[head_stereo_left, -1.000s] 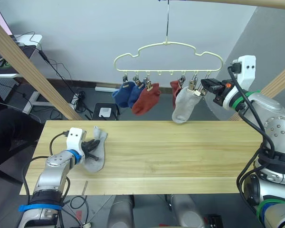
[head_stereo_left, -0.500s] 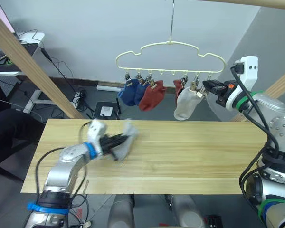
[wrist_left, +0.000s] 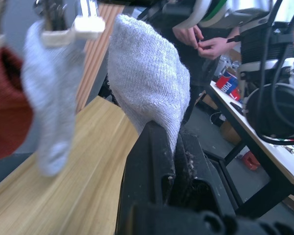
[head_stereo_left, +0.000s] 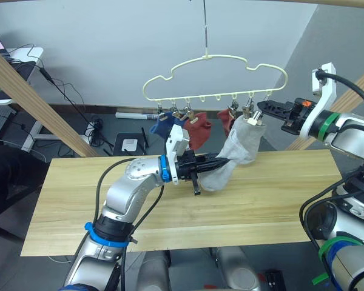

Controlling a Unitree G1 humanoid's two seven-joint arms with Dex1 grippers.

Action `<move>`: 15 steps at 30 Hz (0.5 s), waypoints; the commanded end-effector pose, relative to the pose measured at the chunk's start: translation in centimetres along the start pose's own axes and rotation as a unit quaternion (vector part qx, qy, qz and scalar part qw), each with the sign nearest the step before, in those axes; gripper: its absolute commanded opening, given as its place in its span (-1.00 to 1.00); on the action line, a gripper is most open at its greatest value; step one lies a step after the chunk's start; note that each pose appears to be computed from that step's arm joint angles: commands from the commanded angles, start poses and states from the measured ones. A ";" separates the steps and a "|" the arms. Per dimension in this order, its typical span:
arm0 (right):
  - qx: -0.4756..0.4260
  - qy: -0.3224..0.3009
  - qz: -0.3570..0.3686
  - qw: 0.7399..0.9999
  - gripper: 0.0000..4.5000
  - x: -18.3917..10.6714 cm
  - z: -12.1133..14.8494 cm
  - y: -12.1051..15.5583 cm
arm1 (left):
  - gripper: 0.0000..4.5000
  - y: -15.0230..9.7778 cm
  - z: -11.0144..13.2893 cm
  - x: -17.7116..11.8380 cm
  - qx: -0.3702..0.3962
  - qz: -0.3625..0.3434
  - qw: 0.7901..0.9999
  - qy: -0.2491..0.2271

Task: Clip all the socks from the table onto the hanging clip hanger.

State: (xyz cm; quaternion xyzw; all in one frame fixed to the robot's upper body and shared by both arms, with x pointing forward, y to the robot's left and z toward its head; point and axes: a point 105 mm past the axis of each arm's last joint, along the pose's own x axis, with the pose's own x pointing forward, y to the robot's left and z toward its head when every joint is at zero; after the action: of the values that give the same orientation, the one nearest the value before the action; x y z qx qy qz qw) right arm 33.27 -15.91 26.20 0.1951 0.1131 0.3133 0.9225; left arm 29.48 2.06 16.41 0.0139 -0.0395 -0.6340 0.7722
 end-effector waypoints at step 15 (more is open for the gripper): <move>0.010 0.000 0.019 1.000 -1.00 -0.6 0.3 1.5 | -0.99 2.1 1.5 4.0 0.067 -0.001 0.998 -0.019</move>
State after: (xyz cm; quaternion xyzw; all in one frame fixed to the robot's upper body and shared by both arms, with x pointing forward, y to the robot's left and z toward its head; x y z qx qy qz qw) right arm 32.59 -15.20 26.51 0.2045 0.1278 0.3215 0.9157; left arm 32.22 -0.84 16.38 0.0459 -0.0605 -0.6287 0.7739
